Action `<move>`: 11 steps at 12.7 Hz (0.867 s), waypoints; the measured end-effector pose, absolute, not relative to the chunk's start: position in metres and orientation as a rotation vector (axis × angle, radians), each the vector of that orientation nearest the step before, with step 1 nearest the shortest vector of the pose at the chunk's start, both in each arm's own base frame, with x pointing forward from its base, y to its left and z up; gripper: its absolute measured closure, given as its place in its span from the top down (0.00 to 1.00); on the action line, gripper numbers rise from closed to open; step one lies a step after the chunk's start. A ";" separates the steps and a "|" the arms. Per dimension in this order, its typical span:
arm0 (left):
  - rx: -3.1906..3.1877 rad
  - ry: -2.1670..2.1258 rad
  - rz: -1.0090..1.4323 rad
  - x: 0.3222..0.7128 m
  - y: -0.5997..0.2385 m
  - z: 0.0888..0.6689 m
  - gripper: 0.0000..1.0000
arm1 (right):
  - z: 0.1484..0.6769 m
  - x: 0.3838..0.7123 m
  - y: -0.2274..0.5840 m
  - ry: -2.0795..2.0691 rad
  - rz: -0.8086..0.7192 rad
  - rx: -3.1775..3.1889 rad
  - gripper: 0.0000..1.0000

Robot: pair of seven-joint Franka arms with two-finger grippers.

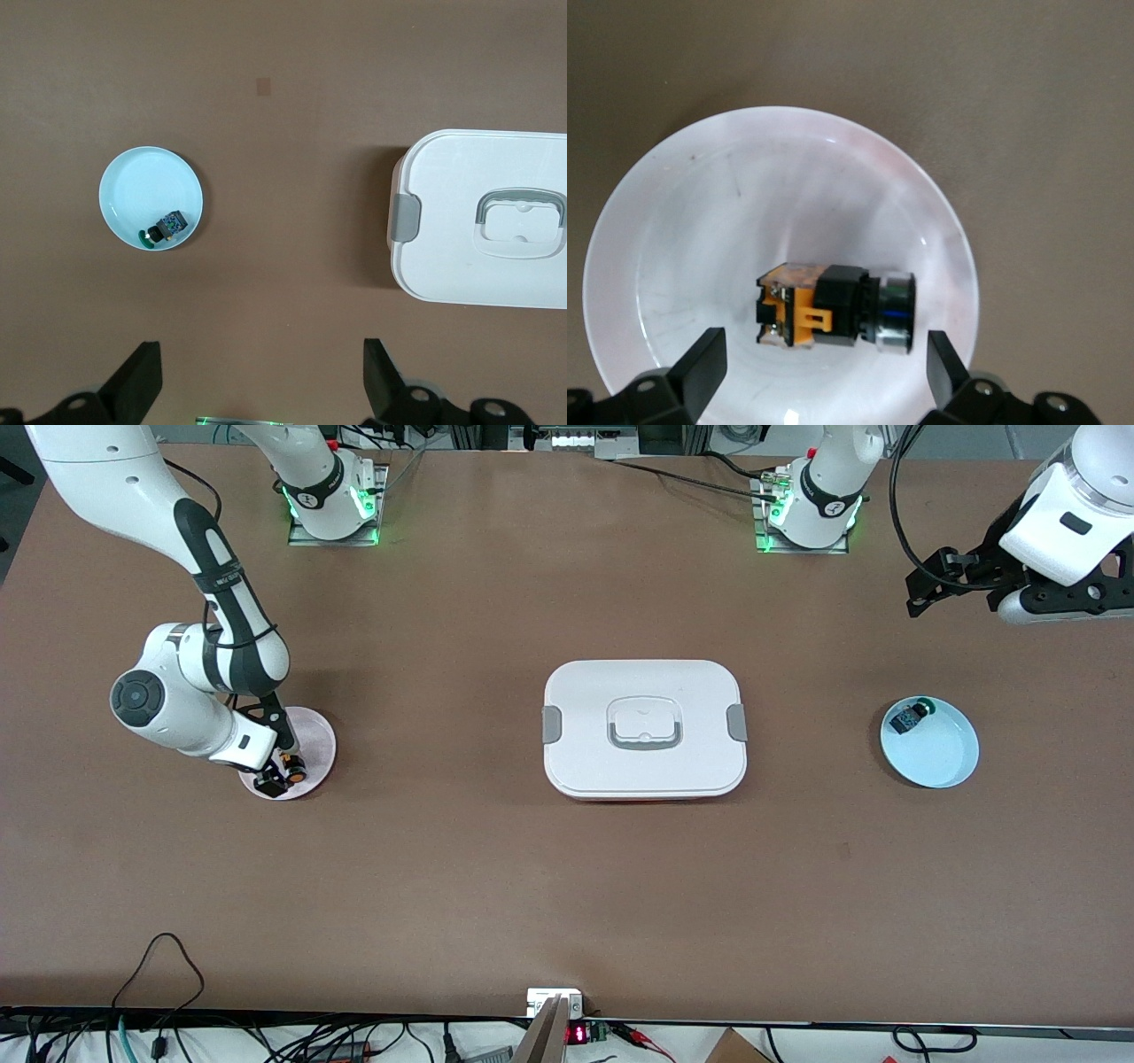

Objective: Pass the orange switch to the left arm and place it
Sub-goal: 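Close the right gripper on the orange switch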

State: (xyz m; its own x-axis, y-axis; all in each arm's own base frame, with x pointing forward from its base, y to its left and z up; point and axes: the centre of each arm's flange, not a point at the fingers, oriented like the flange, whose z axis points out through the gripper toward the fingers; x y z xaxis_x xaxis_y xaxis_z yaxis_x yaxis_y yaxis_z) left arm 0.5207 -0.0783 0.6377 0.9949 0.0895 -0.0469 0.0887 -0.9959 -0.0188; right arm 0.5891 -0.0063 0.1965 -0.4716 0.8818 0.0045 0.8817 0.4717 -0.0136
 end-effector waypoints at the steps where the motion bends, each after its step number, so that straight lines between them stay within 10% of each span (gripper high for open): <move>1: -3.121 -0.139 0.075 0.521 -0.078 0.638 1.00 | 0.192 0.585 -0.007 -2.686 0.013 -1.612 1.00; 11: -3.119 -0.139 0.091 0.520 -0.078 0.637 1.00 | 0.193 0.584 0.005 -2.674 -0.027 -1.617 1.00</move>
